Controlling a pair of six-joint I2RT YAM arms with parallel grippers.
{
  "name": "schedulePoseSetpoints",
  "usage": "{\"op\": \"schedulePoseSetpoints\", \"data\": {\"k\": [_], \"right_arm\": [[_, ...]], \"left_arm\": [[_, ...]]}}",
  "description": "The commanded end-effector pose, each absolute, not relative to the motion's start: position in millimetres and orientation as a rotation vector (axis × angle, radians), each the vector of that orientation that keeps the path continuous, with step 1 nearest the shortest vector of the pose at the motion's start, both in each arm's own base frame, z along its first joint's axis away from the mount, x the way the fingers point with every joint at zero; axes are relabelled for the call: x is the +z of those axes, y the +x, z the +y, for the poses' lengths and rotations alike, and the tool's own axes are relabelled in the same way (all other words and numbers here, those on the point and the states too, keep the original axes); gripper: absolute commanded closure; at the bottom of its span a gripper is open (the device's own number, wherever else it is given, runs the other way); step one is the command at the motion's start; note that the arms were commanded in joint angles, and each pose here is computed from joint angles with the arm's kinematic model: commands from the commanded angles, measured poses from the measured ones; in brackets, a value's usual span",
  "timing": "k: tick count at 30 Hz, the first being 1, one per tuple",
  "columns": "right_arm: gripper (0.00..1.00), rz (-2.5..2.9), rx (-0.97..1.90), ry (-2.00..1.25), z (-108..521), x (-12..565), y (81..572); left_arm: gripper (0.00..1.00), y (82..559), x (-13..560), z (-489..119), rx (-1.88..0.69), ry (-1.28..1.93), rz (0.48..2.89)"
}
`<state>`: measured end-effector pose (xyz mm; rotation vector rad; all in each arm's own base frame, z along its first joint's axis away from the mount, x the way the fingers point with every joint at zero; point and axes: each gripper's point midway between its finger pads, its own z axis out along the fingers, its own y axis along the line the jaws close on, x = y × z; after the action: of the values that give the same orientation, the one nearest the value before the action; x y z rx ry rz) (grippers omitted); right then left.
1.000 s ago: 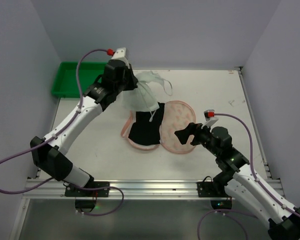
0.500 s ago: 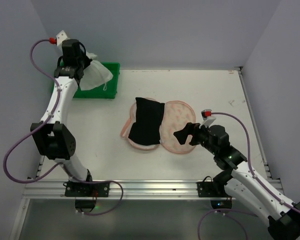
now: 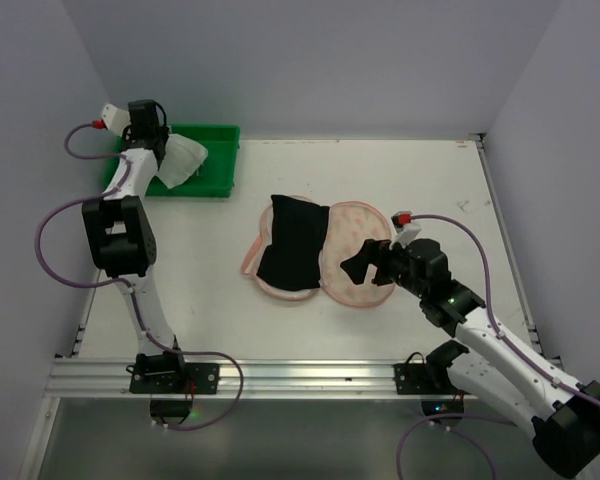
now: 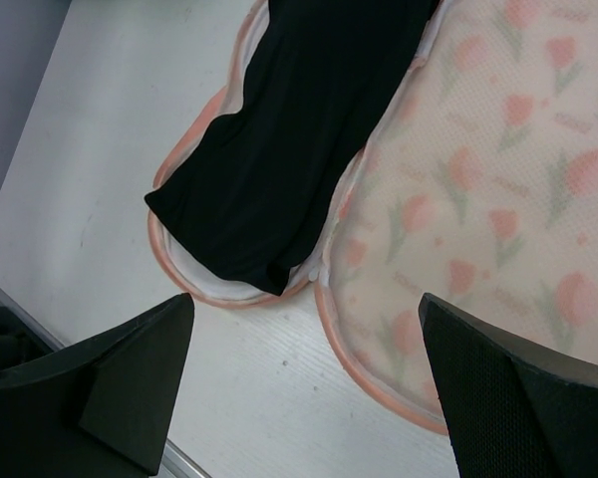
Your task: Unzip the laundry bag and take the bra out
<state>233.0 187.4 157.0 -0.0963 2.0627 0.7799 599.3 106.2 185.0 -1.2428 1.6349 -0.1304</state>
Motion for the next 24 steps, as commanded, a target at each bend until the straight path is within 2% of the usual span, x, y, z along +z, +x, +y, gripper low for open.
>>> {"op": "schedulePoseSetpoints", "data": {"k": [1,3,4,5,7,9,10,12,13,16,18,20,24], "right_arm": [[0.04,2.004,0.810,-0.126,197.2,178.8,243.2],[0.04,2.013,0.819,-0.137,200.5,177.3,243.8],[0.04,2.022,0.824,-0.141,202.4,175.5,244.2],[0.04,2.021,0.829,-0.144,203.4,176.0,244.7],[0.04,2.017,0.845,-0.166,205.7,177.3,242.5],[0.04,2.009,0.839,-0.172,205.1,178.8,242.6],[0.04,1.998,0.834,-0.174,203.8,181.6,242.3],[0.04,1.983,0.828,-0.177,202.2,185.4,242.2],[0.04,1.979,0.819,-0.175,200.6,185.7,242.4],[0.04,1.955,0.806,-0.166,196.1,192.4,241.4],[0.04,1.937,0.795,-0.155,192.0,195.7,240.9],[0.04,1.939,0.758,-0.128,185.4,193.8,243.2],[0.01,1.954,0.703,-0.054,173.9,192.4,246.3]], "left_arm": [[1.00,630.8,197.0,111.6,-0.278,-1.327,1.457],[1.00,635.5,186.1,105.9,-0.320,-1.355,1.454],[0.89,640.4,177.6,100.3,-0.366,-1.368,1.459],[0.85,643.2,172.4,95.7,-0.395,-1.362,1.464],[0.82,654.5,179.4,85.3,-0.457,-1.319,1.440],[0.74,663.3,190.6,74.7,-0.480,-1.273,1.439],[0.65,665.5,195.0,67.9,-0.498,-1.237,1.463],[0.52,664.6,201.8,57.7,-0.514,-1.201,1.483],[0.35,659.1,217.0,56.2,-0.513,-1.166,1.483],[0.03,636.0,244.7,39.5,-0.516,-1.042,1.531],[0.00,615.2,276.1,13.6,-0.524,-0.919,1.565],[0.00,591.5,264.6,-11.0,-0.488,-0.780,1.689],[0.00,516.6,254.1,-107.0,-0.483,-0.464,1.911]]}}
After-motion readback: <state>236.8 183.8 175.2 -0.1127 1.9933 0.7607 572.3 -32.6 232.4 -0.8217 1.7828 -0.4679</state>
